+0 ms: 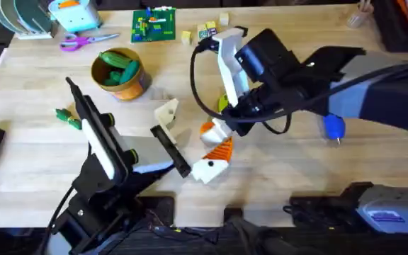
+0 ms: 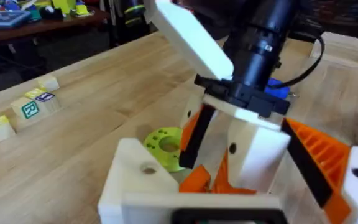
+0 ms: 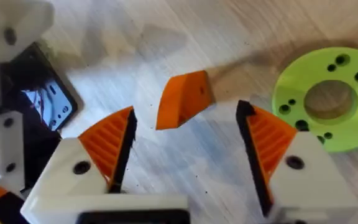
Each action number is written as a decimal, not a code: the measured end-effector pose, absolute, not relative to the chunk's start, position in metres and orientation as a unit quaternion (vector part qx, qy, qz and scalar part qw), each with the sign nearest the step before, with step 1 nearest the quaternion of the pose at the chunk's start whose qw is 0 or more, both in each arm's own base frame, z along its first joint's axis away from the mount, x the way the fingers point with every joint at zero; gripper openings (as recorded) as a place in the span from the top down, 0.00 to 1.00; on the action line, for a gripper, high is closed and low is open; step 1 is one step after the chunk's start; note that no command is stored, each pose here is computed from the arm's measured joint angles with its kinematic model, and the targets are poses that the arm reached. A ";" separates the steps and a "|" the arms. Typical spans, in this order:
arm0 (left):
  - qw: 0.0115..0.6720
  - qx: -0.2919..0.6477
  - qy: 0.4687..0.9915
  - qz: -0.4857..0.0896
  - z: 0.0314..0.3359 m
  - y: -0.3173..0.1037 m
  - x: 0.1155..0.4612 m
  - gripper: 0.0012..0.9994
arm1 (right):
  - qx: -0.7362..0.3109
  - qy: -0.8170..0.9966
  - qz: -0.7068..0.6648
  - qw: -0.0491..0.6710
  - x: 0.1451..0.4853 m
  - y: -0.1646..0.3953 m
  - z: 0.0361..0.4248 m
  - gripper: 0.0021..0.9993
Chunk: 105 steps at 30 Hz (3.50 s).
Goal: Pick up the gripper from the table and insert it into the empty holder that is missing its gripper. Then pick up a screw, insert it into the mounting hole, and use the screwdriver to tighten it. Finally, clean up the table by picking up the vegetable and placing it into the bucket.
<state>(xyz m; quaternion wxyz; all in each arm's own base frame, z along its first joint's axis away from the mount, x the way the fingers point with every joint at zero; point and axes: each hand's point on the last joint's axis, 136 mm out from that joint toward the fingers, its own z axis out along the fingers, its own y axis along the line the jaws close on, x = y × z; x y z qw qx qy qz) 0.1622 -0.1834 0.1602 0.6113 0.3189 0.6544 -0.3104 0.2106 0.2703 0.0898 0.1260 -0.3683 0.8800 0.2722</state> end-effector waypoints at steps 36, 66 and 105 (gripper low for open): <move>0.611 0.319 0.654 -0.310 0.160 -0.183 0.162 0.01 | -0.361 0.884 0.262 0.138 0.226 0.267 0.089 0.99; 0.611 0.319 0.654 -0.310 0.160 -0.183 0.162 0.01 | -0.075 0.818 0.511 0.252 0.256 0.134 0.169 0.99; 0.600 0.301 0.663 -0.331 0.160 -0.184 0.161 0.01 | -0.101 0.732 0.671 -0.066 0.232 0.273 0.162 0.99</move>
